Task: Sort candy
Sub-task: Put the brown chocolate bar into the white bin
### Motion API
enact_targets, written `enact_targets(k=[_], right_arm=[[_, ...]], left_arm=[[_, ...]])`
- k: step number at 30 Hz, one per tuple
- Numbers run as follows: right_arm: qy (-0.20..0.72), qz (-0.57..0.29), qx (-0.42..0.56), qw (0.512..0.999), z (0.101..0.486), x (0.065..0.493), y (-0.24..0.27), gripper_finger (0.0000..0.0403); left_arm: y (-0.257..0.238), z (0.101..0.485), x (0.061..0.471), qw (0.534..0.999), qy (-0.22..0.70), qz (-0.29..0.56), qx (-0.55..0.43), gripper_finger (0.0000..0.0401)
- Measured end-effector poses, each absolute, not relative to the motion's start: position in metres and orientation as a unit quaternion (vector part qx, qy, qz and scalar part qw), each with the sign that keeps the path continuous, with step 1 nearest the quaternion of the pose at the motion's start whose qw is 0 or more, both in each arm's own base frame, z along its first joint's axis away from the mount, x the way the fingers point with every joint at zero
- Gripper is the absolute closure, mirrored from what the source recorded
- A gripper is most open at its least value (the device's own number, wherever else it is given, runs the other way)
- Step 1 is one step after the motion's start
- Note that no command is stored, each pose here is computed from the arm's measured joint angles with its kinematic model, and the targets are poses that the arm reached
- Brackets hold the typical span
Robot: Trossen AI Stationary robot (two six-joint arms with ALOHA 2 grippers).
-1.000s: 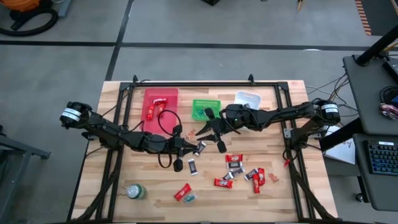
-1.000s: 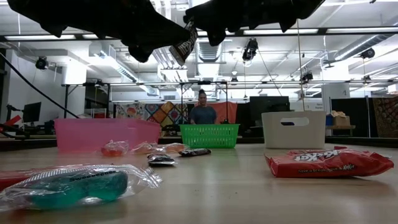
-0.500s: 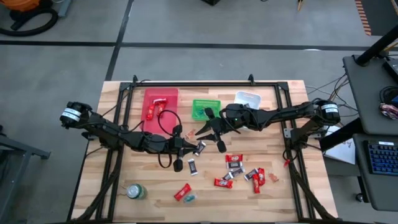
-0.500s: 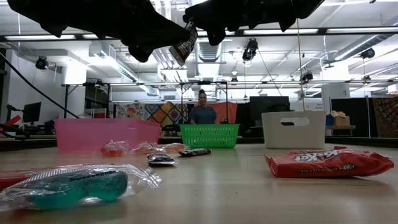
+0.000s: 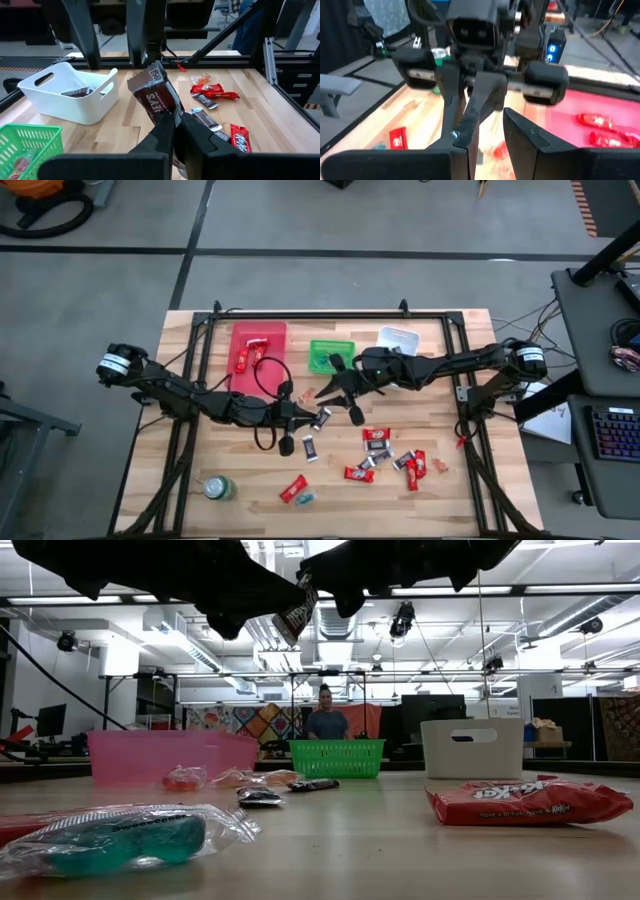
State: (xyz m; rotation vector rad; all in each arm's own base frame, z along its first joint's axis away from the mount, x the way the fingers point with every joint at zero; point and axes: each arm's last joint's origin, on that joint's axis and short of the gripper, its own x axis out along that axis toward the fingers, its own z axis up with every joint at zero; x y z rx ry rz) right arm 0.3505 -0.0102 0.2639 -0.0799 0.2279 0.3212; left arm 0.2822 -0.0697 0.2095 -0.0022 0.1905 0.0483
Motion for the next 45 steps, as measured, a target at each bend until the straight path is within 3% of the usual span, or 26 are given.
enact_targets(k=[17,31,45], right_arm=[[0.118,0.162,-0.05,0.978,0.262,0.35,-0.01,0.0317],[0.109,0.145,0.014,0.983,0.267,0.352,-0.011,0.0268],[0.118,0.165,-0.001,0.979,0.277,0.351,-0.01,0.03]], left_arm=[[-0.07,0.209,0.282,0.995,0.096,0.024,0.001,0.0399],[-0.07,0.209,0.282,0.995,0.098,0.024,0.001,0.0399],[-0.07,0.209,0.282,0.995,0.099,0.024,0.002,0.0399]])
